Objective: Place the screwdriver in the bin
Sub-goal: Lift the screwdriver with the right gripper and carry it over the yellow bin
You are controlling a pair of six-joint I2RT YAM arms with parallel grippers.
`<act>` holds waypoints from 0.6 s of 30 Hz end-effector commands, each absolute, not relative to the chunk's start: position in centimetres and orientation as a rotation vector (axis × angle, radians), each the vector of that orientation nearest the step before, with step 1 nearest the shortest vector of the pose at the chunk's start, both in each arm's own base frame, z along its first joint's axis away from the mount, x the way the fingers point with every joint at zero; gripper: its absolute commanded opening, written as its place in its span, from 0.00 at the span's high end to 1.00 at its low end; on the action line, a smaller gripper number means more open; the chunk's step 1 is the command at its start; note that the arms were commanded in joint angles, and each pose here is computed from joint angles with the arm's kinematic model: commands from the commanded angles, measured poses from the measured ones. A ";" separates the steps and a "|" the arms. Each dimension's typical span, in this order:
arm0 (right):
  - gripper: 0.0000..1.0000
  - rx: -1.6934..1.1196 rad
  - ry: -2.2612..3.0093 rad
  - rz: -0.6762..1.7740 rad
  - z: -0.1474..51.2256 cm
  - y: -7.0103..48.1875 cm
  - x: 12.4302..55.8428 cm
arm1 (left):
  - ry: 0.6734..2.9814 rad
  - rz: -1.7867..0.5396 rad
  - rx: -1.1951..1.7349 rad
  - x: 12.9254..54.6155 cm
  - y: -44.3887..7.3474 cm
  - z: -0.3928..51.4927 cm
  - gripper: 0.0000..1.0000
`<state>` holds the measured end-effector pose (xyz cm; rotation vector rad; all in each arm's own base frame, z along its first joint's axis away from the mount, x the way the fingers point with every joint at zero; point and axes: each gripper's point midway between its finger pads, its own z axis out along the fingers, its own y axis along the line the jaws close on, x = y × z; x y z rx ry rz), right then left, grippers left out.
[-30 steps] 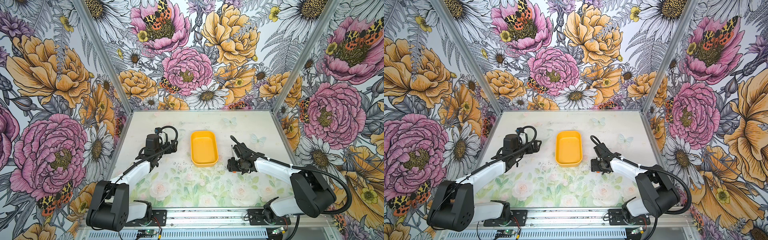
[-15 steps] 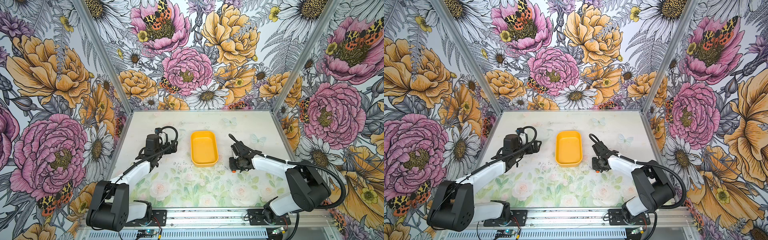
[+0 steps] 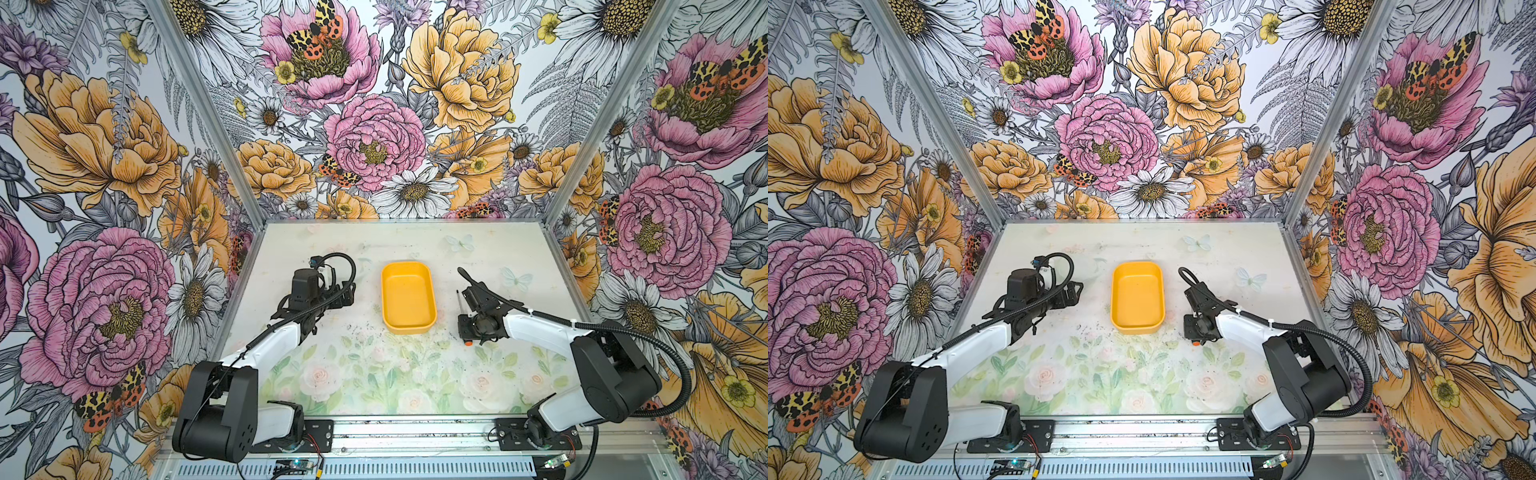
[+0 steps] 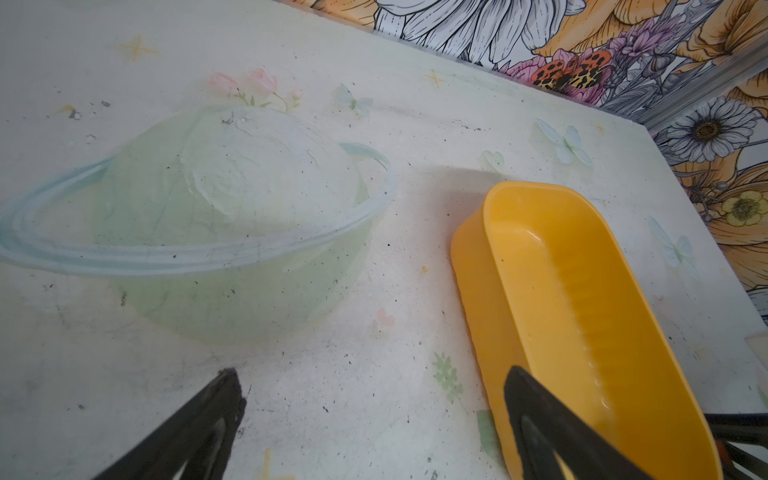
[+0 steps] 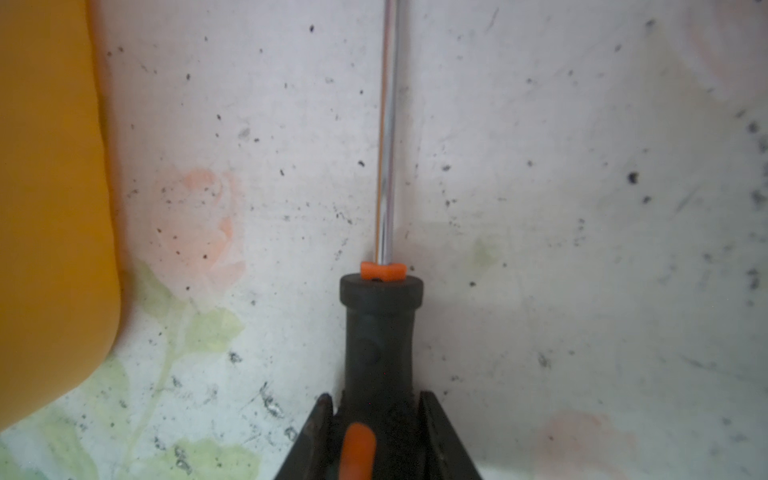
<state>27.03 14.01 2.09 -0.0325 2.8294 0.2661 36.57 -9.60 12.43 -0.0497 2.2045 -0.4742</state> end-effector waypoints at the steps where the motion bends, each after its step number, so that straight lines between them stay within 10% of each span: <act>1: 0.96 -0.013 2.751 0.395 5.4 14.9 28.3 | 2.180 -0.483 -0.021 36.8 -10.1 13.5 0.01; 11: 0.98 0.028 2.403 0.630 19.4 17.9 35.2 | 2.164 -0.499 -0.019 36.8 -10.2 13.8 0.01; 18: 0.95 -0.008 2.176 0.377 26.4 22.6 38.8 | 2.159 -0.507 -0.022 36.5 -10.3 13.8 0.01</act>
